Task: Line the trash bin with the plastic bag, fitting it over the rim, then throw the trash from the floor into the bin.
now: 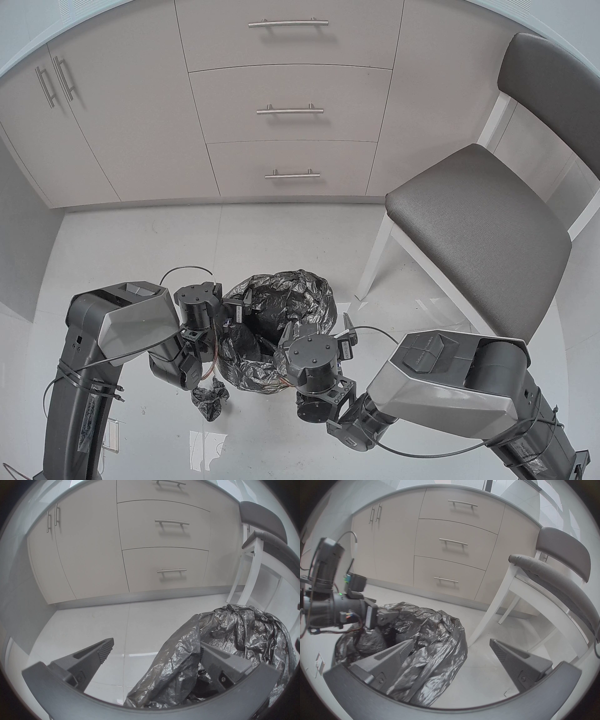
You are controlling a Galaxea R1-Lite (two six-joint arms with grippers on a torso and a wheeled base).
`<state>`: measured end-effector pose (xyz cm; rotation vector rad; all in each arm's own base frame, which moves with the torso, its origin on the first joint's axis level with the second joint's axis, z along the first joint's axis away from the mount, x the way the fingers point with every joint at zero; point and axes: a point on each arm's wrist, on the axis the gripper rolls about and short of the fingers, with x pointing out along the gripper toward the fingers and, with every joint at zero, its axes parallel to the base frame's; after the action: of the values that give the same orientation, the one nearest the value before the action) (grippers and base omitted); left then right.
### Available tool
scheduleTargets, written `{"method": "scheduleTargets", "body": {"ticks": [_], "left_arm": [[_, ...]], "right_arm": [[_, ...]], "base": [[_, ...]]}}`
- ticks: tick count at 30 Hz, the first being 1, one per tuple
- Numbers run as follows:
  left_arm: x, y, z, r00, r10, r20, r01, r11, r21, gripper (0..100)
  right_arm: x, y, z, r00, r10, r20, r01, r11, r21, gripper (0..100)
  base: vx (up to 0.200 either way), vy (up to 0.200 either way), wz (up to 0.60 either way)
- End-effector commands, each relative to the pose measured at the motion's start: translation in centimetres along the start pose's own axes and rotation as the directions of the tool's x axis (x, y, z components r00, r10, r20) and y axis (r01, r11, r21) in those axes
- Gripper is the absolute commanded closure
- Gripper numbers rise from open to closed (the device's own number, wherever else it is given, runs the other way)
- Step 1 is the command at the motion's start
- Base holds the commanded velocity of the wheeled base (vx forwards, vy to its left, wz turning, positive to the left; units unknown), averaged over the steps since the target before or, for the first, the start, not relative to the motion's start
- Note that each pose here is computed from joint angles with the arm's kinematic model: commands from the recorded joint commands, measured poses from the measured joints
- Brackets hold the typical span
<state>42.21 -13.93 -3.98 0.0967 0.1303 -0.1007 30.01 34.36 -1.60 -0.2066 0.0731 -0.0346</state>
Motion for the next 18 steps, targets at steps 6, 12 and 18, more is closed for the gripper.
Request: {"method": "scheduleTargets", "body": {"ticks": [6,12,18], "left_arm": [[-0.1,-0.2,-0.1,1.000,-0.004,-0.001,0.004,1.000,-0.001,0],[-0.1,-0.3,0.0,1.000,-0.006,0.014,0.006,1.000,-0.005,0],[-0.2,-0.3,0.1,1.000,-0.008,0.015,0.008,1.000,-0.005,0]], "right_arm": [[4.9,-1.5,-2.5,0.994,-0.103,-0.021,0.102,0.993,-0.055,0],[5.3,-1.9,-2.8,0.993,-0.114,-0.031,0.112,0.992,-0.064,0],[5.2,-1.8,-3.2,0.993,-0.111,-0.039,0.108,0.991,-0.076,0]], "base": [[0.000,0.000,0.00],[0.000,0.000,0.00],[0.000,0.000,0.00]]}}
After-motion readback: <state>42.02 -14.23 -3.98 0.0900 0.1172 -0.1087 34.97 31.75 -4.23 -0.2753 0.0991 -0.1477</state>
